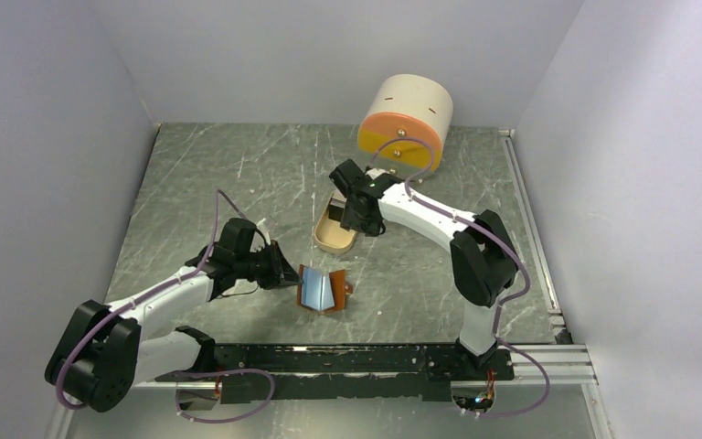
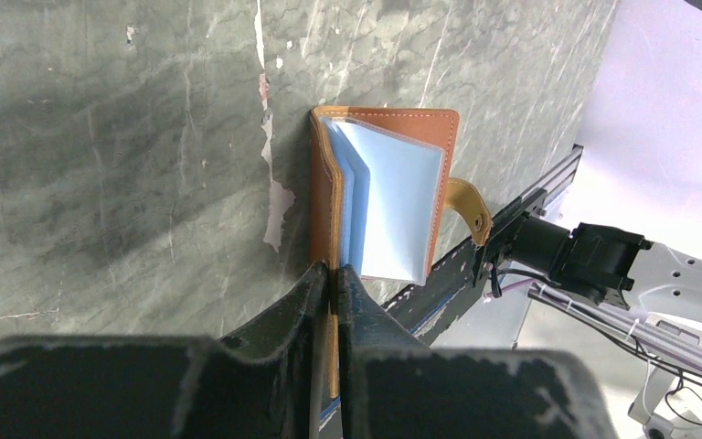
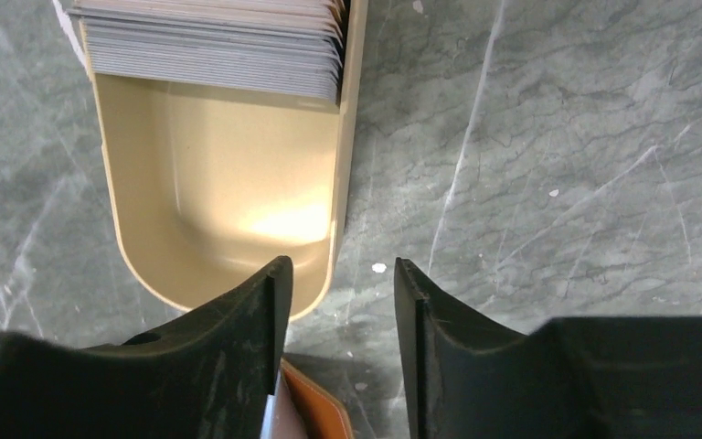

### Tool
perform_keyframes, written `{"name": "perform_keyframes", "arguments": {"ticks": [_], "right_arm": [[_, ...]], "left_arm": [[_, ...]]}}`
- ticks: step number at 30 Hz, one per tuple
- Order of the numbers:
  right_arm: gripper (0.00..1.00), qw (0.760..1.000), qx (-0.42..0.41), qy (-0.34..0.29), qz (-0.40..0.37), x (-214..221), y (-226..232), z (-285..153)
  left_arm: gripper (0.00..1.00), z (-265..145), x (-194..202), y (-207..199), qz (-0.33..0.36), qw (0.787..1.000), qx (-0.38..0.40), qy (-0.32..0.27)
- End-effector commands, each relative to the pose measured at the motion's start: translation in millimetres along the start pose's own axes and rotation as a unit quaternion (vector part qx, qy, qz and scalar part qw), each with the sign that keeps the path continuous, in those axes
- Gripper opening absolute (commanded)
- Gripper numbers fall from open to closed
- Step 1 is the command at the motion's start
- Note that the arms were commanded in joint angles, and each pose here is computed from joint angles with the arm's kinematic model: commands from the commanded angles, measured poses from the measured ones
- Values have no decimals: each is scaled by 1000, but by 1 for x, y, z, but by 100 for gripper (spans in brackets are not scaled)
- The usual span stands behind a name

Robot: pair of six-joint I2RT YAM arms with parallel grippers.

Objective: Put the credit cards into the card holder
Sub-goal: Place the storage box at the center of the board, then adjust the card holder at the center of the board.

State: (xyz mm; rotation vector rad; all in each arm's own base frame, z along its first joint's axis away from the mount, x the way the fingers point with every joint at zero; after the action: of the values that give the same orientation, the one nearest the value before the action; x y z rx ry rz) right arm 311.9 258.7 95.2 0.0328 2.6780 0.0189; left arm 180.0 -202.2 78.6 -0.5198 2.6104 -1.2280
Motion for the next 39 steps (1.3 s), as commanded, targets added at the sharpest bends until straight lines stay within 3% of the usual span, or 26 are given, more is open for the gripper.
{"name": "perform_keyframes", "arguments": {"ticks": [1, 11, 13, 15, 18, 24, 39], "right_arm": [[52, 999, -27, -12, -37, -6, -1, -17], [54, 973, -189, -50, -121, 37, 25, -70], [59, 968, -201, -46, -140, 50, 30, -77], [65, 964, -205, -51, -159, 61, 34, -82], [66, 959, -215, -52, -176, 78, 38, -80], [55, 960, -202, -31, -190, 98, 40, -61], [55, 966, -171, 3, -194, 122, 38, -19]], "left_arm": [[12, -3, -5, -19, 16, 999, 31, -9], [12, -4, -8, -24, 10, 999, 42, -20], [13, -3, -7, -22, 9, 999, 39, -19], [13, -2, -7, -19, 9, 999, 35, -17], [13, -1, -6, -18, 8, 999, 34, -15], [17, 1, -5, -15, 3, 999, 34, -14], [39, 1, 2, -13, -7, 999, 49, 1]]}}
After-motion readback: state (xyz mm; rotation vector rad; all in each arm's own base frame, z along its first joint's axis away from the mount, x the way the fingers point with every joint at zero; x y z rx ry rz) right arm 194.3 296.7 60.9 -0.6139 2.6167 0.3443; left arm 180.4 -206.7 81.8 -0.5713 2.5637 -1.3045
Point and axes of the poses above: each gripper's point midway between its finger pads, its own z axis out along the fingers, its own y axis along the line the jaws close on, x = y × z, the point moved 2 cm from there along -z, back along the fingers, and after that the axes turned 13 degrees about -z, right-handed, at the moved point
